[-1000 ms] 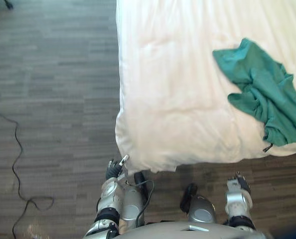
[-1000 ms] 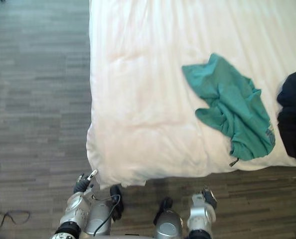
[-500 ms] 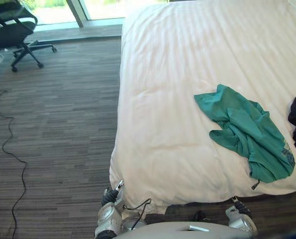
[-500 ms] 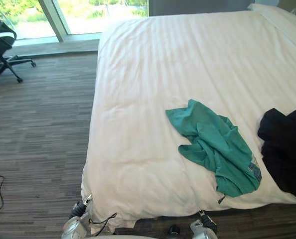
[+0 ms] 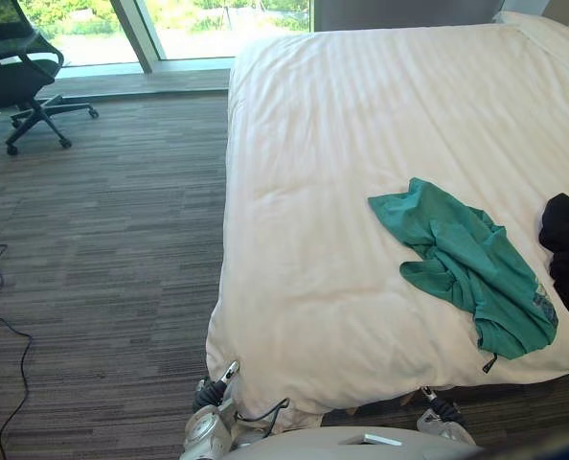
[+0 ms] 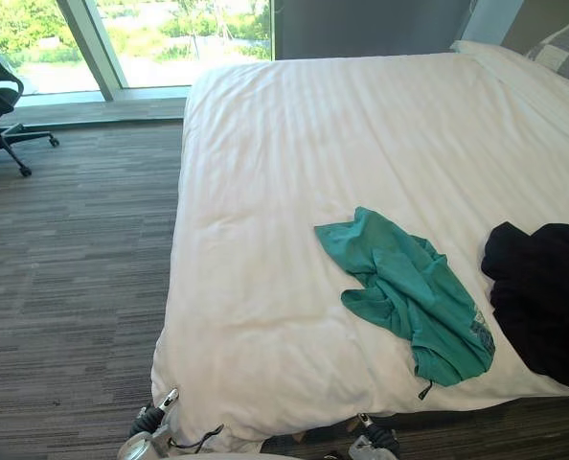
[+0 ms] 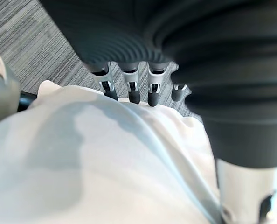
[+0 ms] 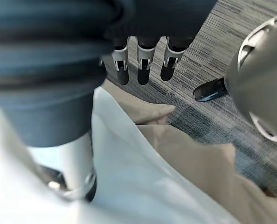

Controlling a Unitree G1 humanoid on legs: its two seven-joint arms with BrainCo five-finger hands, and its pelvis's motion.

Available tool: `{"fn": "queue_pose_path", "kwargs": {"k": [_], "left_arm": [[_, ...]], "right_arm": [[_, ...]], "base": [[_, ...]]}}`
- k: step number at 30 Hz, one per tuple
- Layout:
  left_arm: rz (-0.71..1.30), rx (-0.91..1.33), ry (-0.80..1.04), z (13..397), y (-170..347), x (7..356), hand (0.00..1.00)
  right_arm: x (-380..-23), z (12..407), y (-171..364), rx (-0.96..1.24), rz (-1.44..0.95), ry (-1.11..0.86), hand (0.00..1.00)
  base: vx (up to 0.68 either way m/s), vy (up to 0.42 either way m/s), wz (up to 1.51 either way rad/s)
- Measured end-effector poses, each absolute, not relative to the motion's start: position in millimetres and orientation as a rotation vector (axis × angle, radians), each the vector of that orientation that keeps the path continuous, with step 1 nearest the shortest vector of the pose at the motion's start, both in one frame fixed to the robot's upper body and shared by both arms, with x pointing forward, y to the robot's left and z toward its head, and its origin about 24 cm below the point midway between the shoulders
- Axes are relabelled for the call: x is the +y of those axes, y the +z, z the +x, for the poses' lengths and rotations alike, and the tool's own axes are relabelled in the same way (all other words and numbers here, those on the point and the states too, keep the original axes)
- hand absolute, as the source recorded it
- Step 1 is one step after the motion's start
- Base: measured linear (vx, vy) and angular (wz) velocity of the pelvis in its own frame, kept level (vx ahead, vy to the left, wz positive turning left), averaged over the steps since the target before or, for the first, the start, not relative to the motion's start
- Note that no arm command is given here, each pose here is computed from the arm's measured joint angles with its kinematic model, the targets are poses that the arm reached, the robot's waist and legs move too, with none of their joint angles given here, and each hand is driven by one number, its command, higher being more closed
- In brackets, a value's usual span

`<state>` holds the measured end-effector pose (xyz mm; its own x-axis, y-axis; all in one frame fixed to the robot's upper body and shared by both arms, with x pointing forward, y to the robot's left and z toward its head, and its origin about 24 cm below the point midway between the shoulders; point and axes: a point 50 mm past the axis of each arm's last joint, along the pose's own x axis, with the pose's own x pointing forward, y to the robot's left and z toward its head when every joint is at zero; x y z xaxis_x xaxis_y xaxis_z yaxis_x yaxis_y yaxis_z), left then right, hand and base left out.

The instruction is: Tidy the bed and pick cloth on bed and put in laundry

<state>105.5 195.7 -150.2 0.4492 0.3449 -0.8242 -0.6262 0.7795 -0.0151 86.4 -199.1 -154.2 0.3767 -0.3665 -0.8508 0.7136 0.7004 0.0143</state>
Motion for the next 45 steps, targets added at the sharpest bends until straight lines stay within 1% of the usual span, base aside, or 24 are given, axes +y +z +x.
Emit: {"fn": "queue_pose_path", "kwargs": {"k": [3, 5, 10, 13, 14, 19, 21, 25, 31, 33, 35, 36, 38, 40, 43, 44, 45], "left_arm": [[-0.343, 0.930, 0.620, 105, -151, 195, 0.00], [-0.337, 0.937, 0.644, 102, -151, 196, 0.00], [-0.342, 0.944, 0.685, 89, -153, 207, 0.00], [-0.295, 0.947, 0.647, 91, -152, 211, 0.00], [-0.272, 0.956, 0.597, 97, -153, 206, 0.00], [-0.273, 0.967, 0.543, 102, -154, 195, 0.00], [-0.270, 0.968, 0.537, 100, -155, 198, 0.00], [-0.293, 0.972, 0.584, 93, -155, 204, 0.00], [-0.325, 0.969, 0.660, 88, -156, 214, 0.00], [-0.343, 0.985, 0.686, 81, -158, 213, 0.00], [-0.343, 1.008, 0.712, 75, -159, 216, 0.00], [-0.340, 1.027, 0.715, 72, -160, 217, 0.00], [-0.334, 1.050, 0.728, 65, -162, 220, 0.00], [-0.313, 1.072, 0.731, 56, -162, 224, 0.00], [-0.304, 1.155, 0.733, 44, -167, 226, 0.00], [-0.308, 1.170, 0.728, 40, -168, 222, 0.00], [-0.296, 1.162, 0.717, 43, -167, 223, 0.00]], "right_arm": [[-197, 93, -153, 0.954, 0.364, -0.657, 0.00], [-198, 106, -150, 0.931, 0.336, -0.619, 0.00], [-203, 108, -151, 0.944, 0.327, -0.625, 0.00], [-201, 108, -152, 0.956, 0.334, -0.616, 0.00], [-201, 105, -154, 0.968, 0.340, -0.618, 0.00], [-198, 94, -158, 1.015, 0.347, -0.624, 0.00], [-194, 93, -158, 1.016, 0.351, -0.618, 0.00], [-189, 93, -157, 1.010, 0.329, -0.578, 0.00], [-182, 86, -158, 1.023, 0.351, -0.585, 0.00], [-193, 95, -154, 0.983, 0.322, -0.587, 0.00], [-188, 86, -157, 1.014, 0.323, -0.582, 0.00], [-185, 88, -157, 1.016, 0.325, -0.569, 0.00], [-196, 94, -155, 0.998, 0.340, -0.611, 0.00], [-196, 82, -158, 1.024, 0.351, -0.640, 0.00], [-192, 81, -160, 1.041, 0.345, -0.621, 0.00], [-204, 91, -157, 1.011, 0.333, -0.639, 0.00], [-206, 92, -157, 1.009, 0.334, -0.653, 0.00]], "base": [[-0.10, -0.015, -0.51], [-0.10, 0.063, -0.98], [-0.07, 0.126, -0.76], [-0.10, 0.100, -0.22], [-0.14, 0.112, 0.00], [-0.20, 0.076, -0.16], [-0.26, 0.028, -0.52], [-0.23, -0.033, -0.62], [-0.04, -0.083, -0.45], [0.07, -0.093, -0.66], [0.11, -0.037, -1.00], [-0.03, 0.042, -1.28], [-0.06, 0.028, -0.90], [0.07, -0.058, -0.57], [-0.04, -0.017, -1.12], [-0.11, 0.033, -1.17], [-0.05, -0.023, -0.79]]}}
